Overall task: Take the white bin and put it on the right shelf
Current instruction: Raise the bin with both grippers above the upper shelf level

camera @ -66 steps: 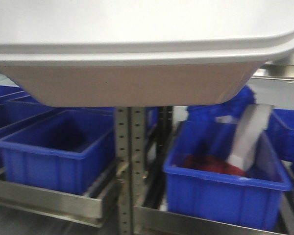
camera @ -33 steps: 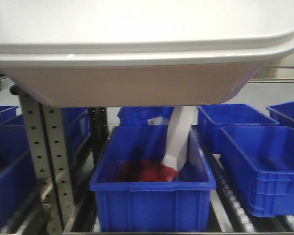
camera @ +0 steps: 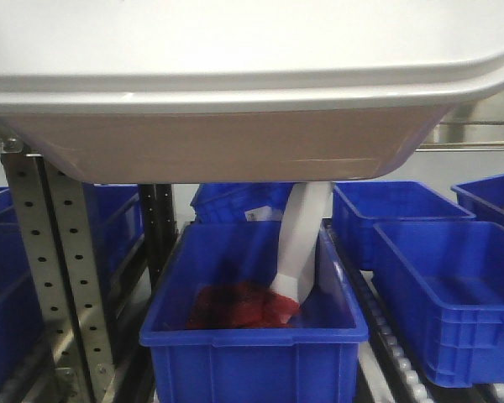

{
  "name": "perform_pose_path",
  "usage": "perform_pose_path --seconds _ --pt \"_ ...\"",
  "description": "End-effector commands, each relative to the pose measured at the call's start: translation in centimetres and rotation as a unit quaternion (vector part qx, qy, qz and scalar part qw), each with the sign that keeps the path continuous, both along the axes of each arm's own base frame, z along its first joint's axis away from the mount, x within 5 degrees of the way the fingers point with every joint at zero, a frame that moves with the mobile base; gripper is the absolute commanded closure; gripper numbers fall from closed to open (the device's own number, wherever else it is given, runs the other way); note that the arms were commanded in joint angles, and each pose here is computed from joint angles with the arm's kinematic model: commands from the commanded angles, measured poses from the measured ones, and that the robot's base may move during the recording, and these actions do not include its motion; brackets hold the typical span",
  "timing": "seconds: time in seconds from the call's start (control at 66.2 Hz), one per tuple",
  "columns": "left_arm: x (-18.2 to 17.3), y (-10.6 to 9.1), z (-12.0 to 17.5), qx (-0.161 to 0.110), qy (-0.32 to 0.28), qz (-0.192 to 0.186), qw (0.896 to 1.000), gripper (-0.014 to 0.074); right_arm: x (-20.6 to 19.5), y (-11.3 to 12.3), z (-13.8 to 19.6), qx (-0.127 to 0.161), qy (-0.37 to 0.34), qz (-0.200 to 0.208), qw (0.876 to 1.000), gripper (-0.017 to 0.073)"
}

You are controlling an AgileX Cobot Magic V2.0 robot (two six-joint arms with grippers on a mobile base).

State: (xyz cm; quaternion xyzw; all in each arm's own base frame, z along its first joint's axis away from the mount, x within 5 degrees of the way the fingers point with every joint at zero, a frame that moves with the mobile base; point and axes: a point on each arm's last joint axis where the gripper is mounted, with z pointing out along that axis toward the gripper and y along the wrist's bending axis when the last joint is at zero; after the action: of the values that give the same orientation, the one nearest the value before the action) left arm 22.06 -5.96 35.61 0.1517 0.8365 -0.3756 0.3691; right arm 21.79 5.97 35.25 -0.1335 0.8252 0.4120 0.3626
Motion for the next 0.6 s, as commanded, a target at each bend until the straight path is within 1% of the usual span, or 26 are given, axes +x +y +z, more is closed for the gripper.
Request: perform_pose_path --seconds 0.0,0.589 --pt "-1.03 -1.38 2.33 -0.077 -0.018 -0.037 0.996 0.0417 -2.42 1.93 3.60 0.122 -0.020 0.101 0.987 0.0242" --pt "-1.03 -1.38 2.33 -0.077 -0.018 -0.037 0.996 0.0417 -2.42 1.93 3.60 0.122 -0.020 0.101 0.987 0.0242"
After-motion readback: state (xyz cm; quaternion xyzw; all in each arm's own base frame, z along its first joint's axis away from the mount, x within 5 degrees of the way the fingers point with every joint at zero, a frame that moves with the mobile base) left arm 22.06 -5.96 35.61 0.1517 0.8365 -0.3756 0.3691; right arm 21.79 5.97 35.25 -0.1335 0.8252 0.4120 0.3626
